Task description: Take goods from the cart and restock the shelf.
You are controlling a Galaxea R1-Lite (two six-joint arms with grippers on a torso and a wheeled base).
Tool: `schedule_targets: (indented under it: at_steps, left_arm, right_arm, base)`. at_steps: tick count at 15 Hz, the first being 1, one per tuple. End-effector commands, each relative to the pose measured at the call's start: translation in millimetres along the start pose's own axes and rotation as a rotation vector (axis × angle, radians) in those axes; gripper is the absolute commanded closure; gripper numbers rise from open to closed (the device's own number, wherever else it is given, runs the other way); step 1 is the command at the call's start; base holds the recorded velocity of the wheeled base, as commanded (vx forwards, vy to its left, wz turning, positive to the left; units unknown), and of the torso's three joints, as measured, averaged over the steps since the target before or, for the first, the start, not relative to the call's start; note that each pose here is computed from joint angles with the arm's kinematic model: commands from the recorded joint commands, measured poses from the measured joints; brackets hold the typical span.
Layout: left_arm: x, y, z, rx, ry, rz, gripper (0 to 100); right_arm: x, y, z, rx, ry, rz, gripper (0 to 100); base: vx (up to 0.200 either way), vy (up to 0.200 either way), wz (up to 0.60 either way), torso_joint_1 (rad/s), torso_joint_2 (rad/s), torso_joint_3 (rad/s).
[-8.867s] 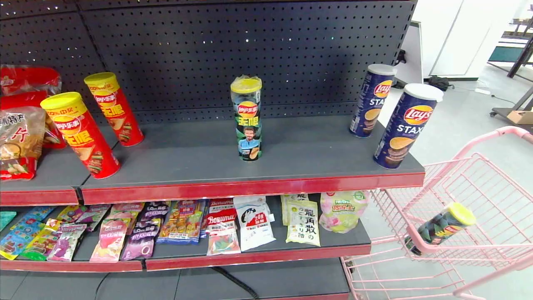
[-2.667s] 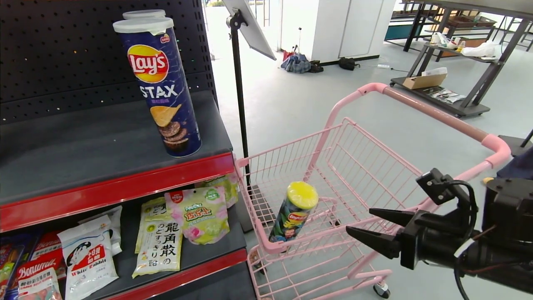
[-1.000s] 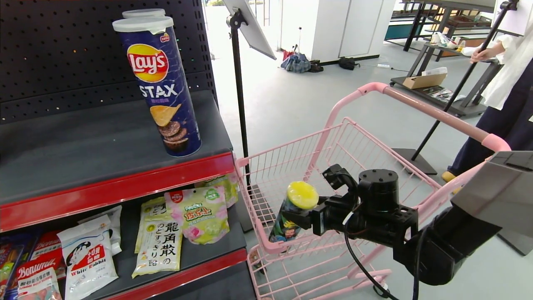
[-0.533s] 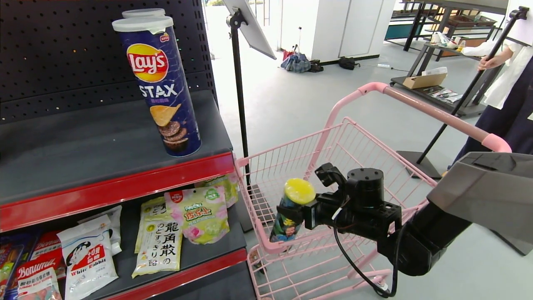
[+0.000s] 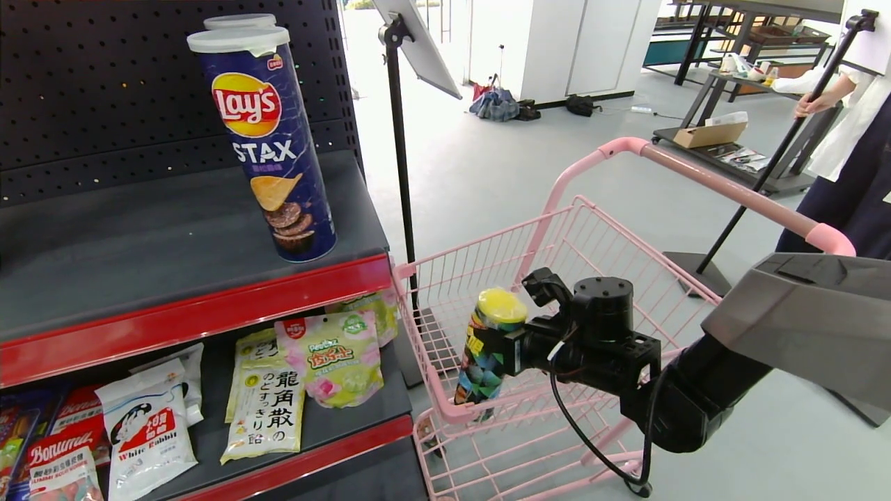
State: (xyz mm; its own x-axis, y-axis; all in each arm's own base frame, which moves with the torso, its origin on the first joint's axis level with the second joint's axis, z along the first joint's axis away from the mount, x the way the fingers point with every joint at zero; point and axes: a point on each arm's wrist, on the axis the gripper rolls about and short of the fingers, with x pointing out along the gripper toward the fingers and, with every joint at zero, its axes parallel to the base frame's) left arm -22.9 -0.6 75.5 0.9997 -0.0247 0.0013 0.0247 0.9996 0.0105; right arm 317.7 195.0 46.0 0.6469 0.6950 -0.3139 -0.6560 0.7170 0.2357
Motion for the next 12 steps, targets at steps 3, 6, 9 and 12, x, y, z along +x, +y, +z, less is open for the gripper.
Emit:
schedule_targets:
  at_steps: [3, 6, 9, 12]
  left_arm:
    - [0, 0.0, 0.0, 0.000, 0.001, 0.000, 0]
    - [0, 0.0, 0.0, 0.000, 0.001, 0.000, 0]
    - [0, 0.0, -0.1, 0.000, 0.003, 0.000, 0]
    - [0, 0.0, -0.1, 0.000, 0.003, 0.000, 0]
  right_arm:
    - [-5, 0, 9, -0.006, -0.031, -0.030, 100]
    - [-33, 0, 66, -0.058, -0.205, -0.061, 100]
    - [-94, 5, 140, -0.123, -0.348, -0.120, 100]
    - [-171, 22, 177, -0.176, -0.388, -0.191, 100]
  base:
    - [0.000, 0.000, 0.00, 0.000, 0.00, 0.000]
    - [0.000, 0.000, 0.00, 0.000, 0.00, 0.000]
    - [0.000, 0.000, 0.00, 0.000, 0.00, 0.000]
    - [0.000, 0.000, 0.00, 0.000, 0.00, 0.000]
